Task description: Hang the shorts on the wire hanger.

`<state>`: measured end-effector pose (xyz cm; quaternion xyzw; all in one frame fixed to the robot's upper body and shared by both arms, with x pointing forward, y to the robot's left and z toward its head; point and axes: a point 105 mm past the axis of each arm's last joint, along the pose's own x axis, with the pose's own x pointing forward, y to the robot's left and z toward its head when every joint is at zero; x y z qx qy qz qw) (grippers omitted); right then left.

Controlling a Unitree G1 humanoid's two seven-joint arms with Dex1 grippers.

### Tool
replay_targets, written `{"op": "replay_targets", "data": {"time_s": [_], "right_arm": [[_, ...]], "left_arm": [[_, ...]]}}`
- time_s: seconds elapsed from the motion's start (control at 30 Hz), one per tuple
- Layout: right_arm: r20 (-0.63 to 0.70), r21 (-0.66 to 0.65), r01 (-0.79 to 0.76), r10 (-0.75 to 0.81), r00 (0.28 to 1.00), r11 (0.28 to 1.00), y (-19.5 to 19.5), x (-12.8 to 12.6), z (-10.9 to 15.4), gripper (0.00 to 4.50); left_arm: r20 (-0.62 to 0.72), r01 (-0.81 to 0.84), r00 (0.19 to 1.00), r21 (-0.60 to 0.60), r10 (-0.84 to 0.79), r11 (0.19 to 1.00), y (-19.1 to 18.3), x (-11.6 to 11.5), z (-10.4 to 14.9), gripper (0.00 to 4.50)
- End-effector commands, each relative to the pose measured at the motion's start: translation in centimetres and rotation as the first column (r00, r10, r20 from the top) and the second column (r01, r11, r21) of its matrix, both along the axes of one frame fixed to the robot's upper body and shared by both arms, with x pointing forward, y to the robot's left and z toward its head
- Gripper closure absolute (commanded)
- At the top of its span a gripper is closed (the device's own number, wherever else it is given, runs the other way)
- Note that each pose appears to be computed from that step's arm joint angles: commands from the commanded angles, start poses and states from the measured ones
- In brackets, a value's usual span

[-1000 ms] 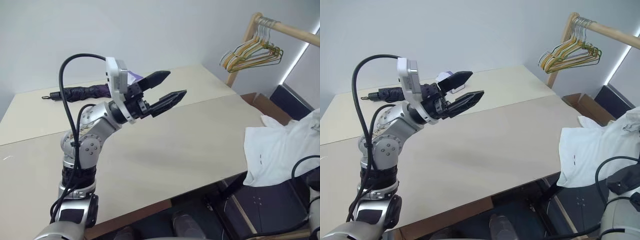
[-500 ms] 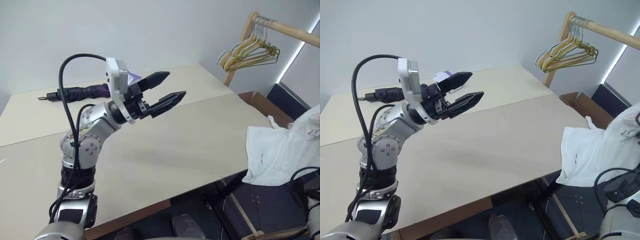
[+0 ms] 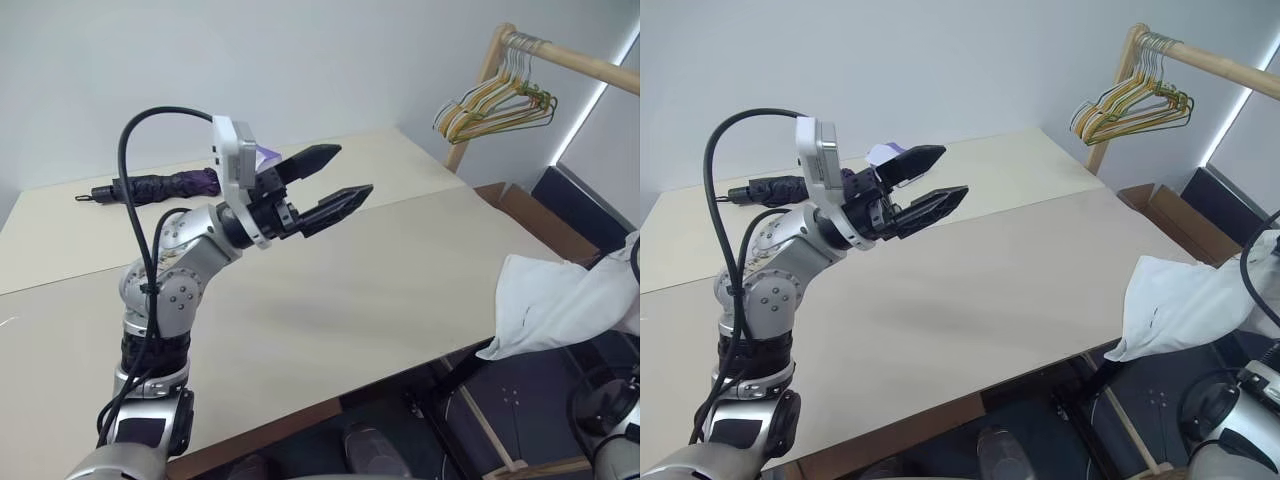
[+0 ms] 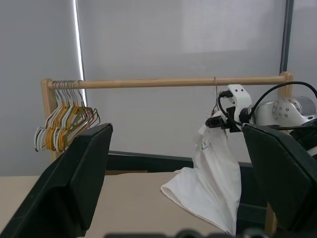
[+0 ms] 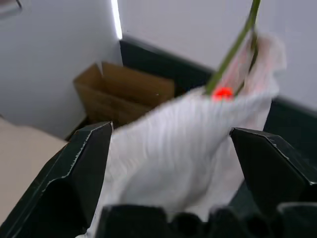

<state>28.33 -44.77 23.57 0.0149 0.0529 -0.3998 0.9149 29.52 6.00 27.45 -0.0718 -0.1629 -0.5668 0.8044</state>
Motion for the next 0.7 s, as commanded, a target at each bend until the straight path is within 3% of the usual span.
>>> {"op": "replay_targets", "data": {"time_s": [0.03,0.2,0.27,0.37,0.5,0.6,0.7], "right_arm": [[0.127,-0.197,0.032,-0.007,0.992,0.98,1.1,-0.2,3.9,0.02],[0.259,-0.4,0.073,0.037,0.965,0.914,3.3,-0.4,6.2,0.02],[0.307,-0.519,0.009,0.177,0.935,0.855,6.0,0.1,7.6,0.02],[0.307,-0.558,-0.272,0.499,0.81,0.784,11.3,1.5,7.9,0.02],[0.151,-0.578,-0.578,0.772,0.617,0.576,17.3,3.8,5.5,0.02],[-0.018,-0.503,-0.827,0.953,0.301,0.251,24.3,5.5,2.2,0.02],[-0.113,-0.44,-0.898,0.99,0.084,0.026,27.9,5.7,0.4,0.02]], "left_arm": [[0.051,0.003,0.999,-0.009,-0.003,1.0,0.2,-0.5,1.1,0.0],[0.048,-0.001,0.999,-0.006,0.001,1.0,0.4,-0.5,1.1,0.0],[0.047,-0.014,0.999,-0.001,0.014,1.0,0.6,-0.4,0.9,0.0],[0.043,-0.051,0.998,0.024,0.05,0.998,1.2,-0.1,0.4,0.0],[0.006,-0.14,0.99,0.084,0.14,0.987,2.8,0.7,-1.6,0.0],[0.079,-0.316,0.949,0.194,0.307,0.929,5.2,1.0,-4.2,0.0],[0.112,-0.385,0.923,0.229,0.369,0.894,6.5,0.4,-5.5,0.0]]}}
